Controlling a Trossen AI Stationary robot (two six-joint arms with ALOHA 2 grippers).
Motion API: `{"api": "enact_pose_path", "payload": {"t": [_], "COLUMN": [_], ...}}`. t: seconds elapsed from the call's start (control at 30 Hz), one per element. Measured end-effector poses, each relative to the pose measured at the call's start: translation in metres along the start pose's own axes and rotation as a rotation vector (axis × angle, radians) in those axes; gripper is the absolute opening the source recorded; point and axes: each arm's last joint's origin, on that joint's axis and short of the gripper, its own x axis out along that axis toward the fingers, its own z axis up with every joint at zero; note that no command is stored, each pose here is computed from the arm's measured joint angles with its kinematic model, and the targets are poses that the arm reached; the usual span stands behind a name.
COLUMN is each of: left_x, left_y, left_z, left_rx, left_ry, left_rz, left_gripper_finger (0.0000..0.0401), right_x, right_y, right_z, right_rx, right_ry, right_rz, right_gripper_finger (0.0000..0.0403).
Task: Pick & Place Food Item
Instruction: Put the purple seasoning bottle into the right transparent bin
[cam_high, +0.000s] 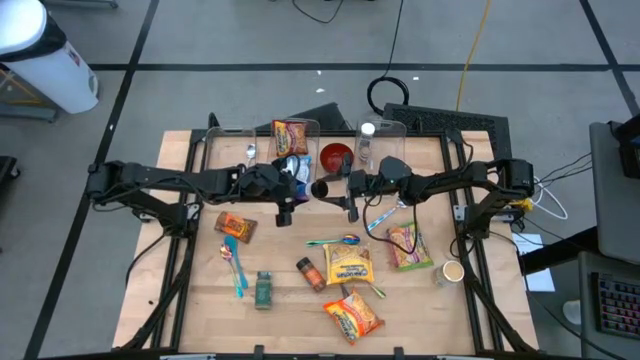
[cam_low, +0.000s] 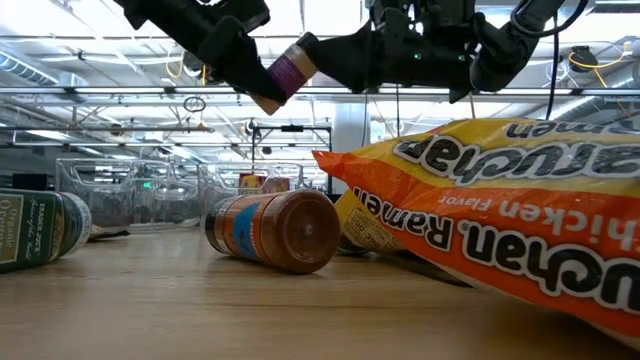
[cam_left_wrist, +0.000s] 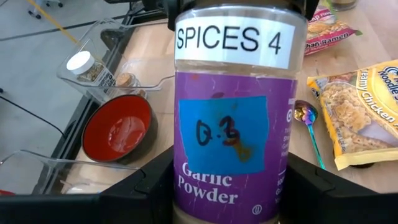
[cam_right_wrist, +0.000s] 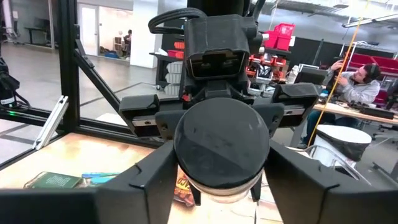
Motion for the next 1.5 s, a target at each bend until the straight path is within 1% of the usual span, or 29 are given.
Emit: {"api": "enact_pose_path", "payload": {"t": [0.07, 0.57, 0.67, 0.9, 1.0, 1.13, 1.33, 1.4, 1.5], "left_x": [0.0, 0.0, 0.0, 0.0, 0.0, 0.0, -0.007, -0.011, -0.02], "left_y": [0.0, 0.0, 0.0, 0.0, 0.001, 0.001, 0.003, 0.003, 0.001], "left_z": [0.0, 0.001, 0.001, 0.003, 0.005, 0.005, 0.018, 0.023, 0.03], "left_rx": [0.0, 0.007, 0.009, 0.01, 0.006, 0.005, 0.004, 0.011, 0.029], "left_ry": [0.001, -0.014, -0.015, -0.032, -0.051, -0.054, -0.024, 0.007, 0.08], "left_rz": [0.0, 0.004, 0.004, 0.006, 0.011, 0.014, 0.007, 0.0, -0.038], "left_gripper_finger": [0.0209, 0.0211, 0.0224, 0.0267, 0.0279, 0.0286, 0.0281, 0.028, 0.0282], "right_x": [0.0, 0.0, 0.0, 0.0, 0.0, -0.001, -0.004, -0.007, -0.013], "right_y": [0.0, 0.0, 0.0, 0.0, -0.001, -0.002, -0.01, -0.014, -0.021], "right_z": [0.0, 0.0, 0.0, -0.001, -0.003, -0.006, -0.008, -0.007, 0.0], "right_rx": [-0.008, -0.018, -0.018, -0.012, -0.022, -0.055, -0.047, -0.039, -0.044], "right_ry": [0.001, 0.0, 0.0, 0.012, 0.037, 0.068, 0.085, 0.096, 0.114], "right_rz": [-0.001, -0.001, -0.001, -0.001, -0.044, -0.066, -0.088, -0.1, -0.138], "right_gripper_finger": [0.0191, 0.019, 0.019, 0.019, 0.019, 0.019, 0.019, 0.019, 0.019]}}
